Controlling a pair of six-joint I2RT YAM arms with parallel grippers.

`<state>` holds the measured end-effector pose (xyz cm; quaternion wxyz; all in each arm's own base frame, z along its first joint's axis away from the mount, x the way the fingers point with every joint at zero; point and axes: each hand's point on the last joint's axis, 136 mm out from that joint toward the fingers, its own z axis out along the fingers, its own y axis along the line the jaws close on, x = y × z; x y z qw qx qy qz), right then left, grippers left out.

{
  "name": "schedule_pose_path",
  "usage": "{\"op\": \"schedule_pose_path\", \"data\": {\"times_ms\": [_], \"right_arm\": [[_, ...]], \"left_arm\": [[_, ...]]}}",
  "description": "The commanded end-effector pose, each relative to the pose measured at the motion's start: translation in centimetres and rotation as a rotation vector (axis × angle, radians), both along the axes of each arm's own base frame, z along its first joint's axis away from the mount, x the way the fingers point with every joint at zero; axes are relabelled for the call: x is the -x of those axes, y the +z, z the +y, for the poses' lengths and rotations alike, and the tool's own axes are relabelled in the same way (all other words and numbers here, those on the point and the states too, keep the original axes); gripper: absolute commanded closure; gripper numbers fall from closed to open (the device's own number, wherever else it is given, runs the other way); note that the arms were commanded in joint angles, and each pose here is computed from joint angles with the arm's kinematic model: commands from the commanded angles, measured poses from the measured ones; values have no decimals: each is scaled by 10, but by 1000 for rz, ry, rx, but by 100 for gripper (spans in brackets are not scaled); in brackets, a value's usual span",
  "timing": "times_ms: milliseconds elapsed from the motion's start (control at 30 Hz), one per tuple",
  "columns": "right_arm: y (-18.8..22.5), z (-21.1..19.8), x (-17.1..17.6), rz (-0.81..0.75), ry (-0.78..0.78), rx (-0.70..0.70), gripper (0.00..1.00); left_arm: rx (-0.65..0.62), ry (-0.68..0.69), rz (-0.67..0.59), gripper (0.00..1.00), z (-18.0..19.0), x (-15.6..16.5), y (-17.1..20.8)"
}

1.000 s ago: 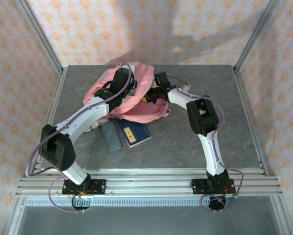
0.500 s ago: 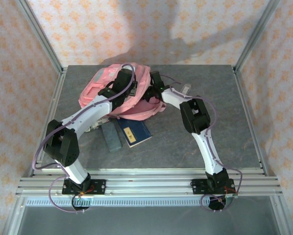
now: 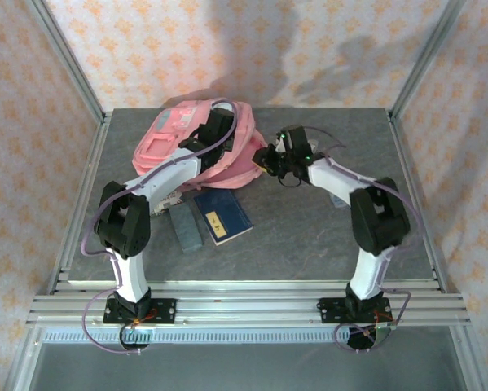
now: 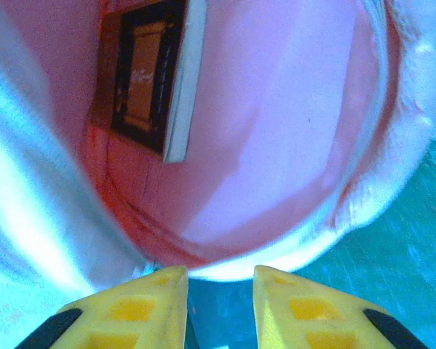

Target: Pack the student bag

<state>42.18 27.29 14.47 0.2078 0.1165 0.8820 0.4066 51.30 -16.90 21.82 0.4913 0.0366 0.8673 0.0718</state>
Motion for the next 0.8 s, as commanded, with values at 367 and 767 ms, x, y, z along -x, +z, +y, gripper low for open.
{"op": "schedule_pose_path", "data": {"times_ms": [367,767], "right_arm": [[-58,65,119,-40,303,297,70],[-151,58,158,179,334,473,73]], "left_arm": [[364,16,-52,36,1,83,30],[558,35,102,34,12,158,-44]]}}
